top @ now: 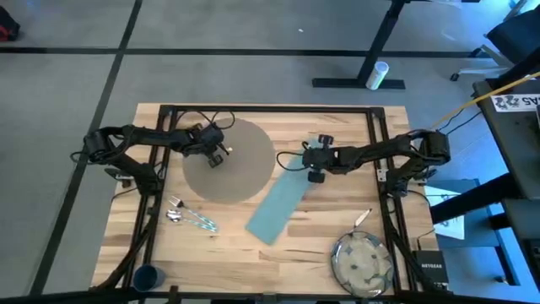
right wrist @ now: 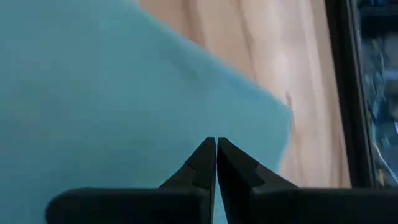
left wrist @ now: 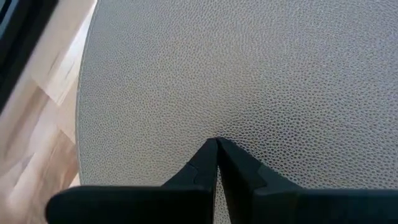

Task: Set table place
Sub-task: Fold the blue table napkin

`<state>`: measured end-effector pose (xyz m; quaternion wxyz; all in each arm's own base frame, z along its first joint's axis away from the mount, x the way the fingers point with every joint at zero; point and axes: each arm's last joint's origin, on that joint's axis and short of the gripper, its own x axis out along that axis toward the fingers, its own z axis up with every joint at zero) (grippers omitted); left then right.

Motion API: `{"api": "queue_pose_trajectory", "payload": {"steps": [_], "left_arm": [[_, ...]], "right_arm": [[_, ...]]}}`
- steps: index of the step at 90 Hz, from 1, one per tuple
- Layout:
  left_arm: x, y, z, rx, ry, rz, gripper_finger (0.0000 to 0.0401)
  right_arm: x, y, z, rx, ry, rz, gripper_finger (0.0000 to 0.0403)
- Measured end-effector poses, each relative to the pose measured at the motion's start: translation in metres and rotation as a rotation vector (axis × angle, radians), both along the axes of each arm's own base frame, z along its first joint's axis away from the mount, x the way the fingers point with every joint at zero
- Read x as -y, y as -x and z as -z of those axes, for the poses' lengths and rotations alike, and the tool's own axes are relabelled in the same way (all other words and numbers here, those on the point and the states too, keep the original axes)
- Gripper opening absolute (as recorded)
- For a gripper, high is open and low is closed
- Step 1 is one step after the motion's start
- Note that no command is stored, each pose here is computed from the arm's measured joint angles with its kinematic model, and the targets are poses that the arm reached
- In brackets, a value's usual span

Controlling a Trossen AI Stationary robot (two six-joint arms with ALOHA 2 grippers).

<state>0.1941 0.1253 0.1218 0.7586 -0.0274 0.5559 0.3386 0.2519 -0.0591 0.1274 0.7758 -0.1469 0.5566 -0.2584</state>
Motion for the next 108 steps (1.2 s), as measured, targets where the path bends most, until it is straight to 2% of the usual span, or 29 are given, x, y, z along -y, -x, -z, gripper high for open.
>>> {"api": "queue_pose_trajectory", "payload": {"steps": [9, 28, 69, 88, 108], "left_arm": [[0.000, 0.000, 0.000, 0.001, 0.000, -0.001, 0.0000], [0.000, 0.000, 0.000, 0.004, 0.000, -0.006, 0.0000], [0.000, 0.000, 0.000, 0.004, -0.001, -0.005, 0.0000], [0.000, 0.000, 0.000, 0.006, -0.002, -0.004, 0.0000], [-0.001, -0.002, -0.001, 0.021, -0.009, -0.003, 0.0000]], "right_arm": [[0.007, 0.001, 0.001, 0.013, -0.036, 0.012, 0.0000], [0.017, -0.008, 0.001, 0.093, -0.099, -0.082, 0.0000], [0.038, -0.010, 0.019, 0.101, -0.148, -0.037, 0.0000], [0.042, -0.021, 0.022, 0.155, -0.094, -0.159, 0.0000], [0.059, -0.027, 0.025, 0.285, -0.164, -0.280, 0.0000]]}}
